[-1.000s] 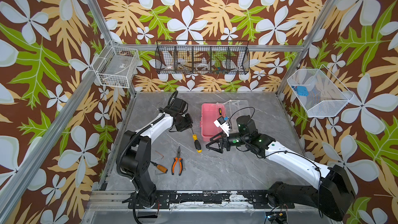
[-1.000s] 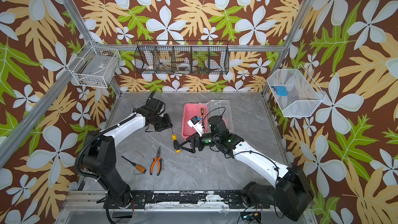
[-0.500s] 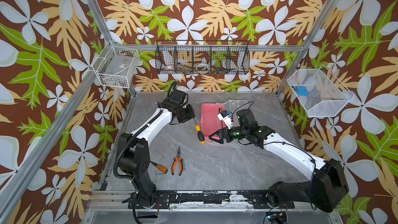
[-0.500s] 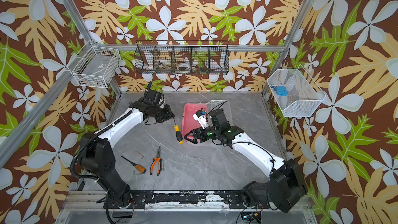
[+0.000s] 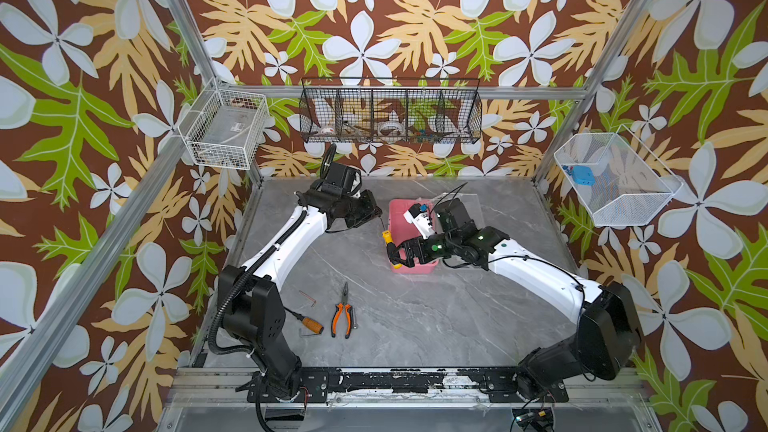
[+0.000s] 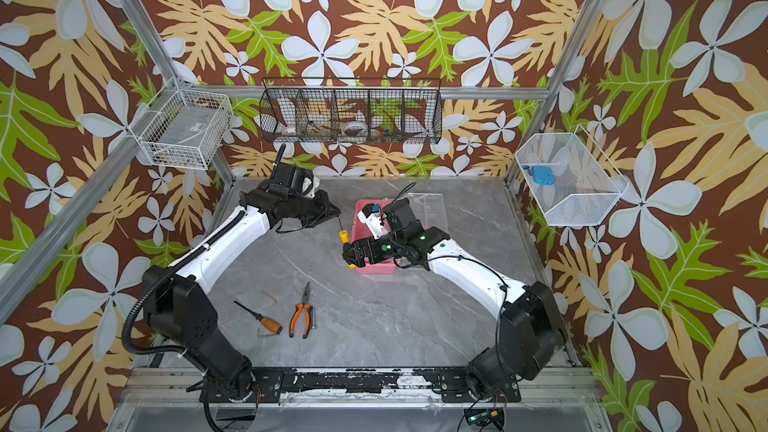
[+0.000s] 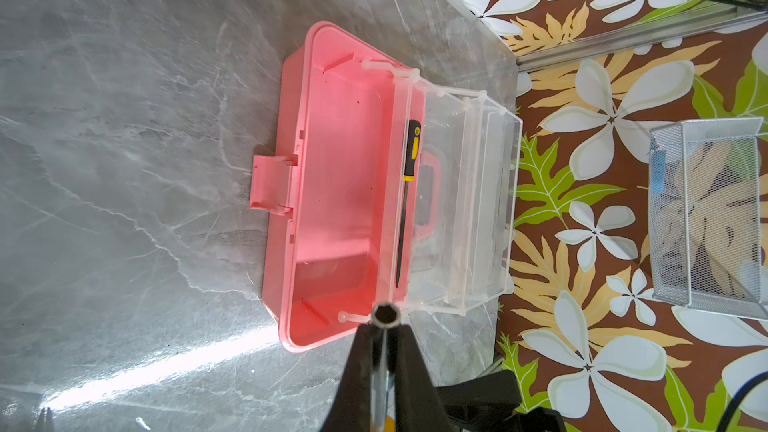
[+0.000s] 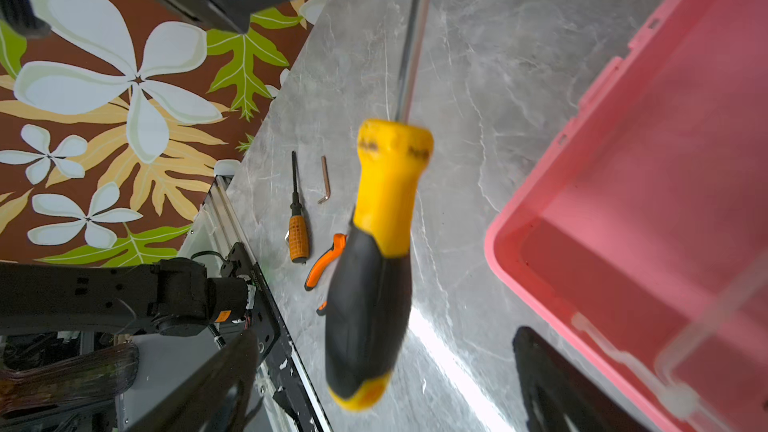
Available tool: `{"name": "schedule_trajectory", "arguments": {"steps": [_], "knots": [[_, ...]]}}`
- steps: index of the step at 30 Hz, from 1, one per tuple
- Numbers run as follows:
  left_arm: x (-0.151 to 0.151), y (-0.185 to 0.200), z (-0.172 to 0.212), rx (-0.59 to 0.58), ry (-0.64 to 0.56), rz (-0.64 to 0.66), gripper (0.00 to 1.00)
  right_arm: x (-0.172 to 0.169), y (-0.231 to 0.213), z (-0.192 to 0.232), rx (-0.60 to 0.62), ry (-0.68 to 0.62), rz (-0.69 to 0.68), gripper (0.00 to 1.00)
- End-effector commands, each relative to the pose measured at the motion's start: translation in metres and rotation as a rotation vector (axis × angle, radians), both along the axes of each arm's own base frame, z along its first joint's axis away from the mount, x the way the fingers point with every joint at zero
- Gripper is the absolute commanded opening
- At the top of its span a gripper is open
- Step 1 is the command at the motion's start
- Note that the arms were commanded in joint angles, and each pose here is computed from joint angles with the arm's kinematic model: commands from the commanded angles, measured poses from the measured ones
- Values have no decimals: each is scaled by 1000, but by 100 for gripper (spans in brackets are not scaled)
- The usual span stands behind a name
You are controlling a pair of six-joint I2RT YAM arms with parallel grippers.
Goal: Pack the tool kit
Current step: 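Grasp the yellow handle with the right gripper below the left gripper, then open the left gripper and draw it back while the right gripper holds the screwdriver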
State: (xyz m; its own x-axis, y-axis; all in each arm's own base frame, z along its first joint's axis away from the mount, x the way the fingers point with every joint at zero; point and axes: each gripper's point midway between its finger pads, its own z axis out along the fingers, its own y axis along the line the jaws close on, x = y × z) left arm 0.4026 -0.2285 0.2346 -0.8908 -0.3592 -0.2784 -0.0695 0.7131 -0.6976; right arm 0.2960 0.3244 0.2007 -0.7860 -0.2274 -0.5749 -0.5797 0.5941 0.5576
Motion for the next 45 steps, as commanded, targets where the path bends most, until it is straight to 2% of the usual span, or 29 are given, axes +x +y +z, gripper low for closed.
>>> {"name": "schedule_trajectory", "arguments": {"steps": [1,6,10,13,15,22,31,40,42,45], "knots": [[-5,-3,7,-23,-6,-18,0,11,11,-2,-9,-1,-12,89],[-10,-2,10,-29,-12,-19,0,21,29,-6,16,32,10,81],[-11,-2,8,-34,-6,-20,0,21,43,-6,35,37,28,69],[-10,-3,6,-33,-3,-20,0,20,50,-8,38,45,34,53],[-9,-3,4,-33,0,-20,0,17,54,-10,40,53,38,39],[-7,-3,2,-30,2,-12,0,13,54,-12,49,77,23,2],[-3,-2,3,-39,-14,1,0,19,48,-16,-9,56,5,0],[2,-14,4,-99,-22,-17,0,17,48,-14,-3,55,15,0],[1,-15,2,-113,-20,-20,11,16,47,-18,-17,65,12,0],[-4,-14,-7,-112,-3,-21,12,14,45,-27,-29,84,8,0]]}}
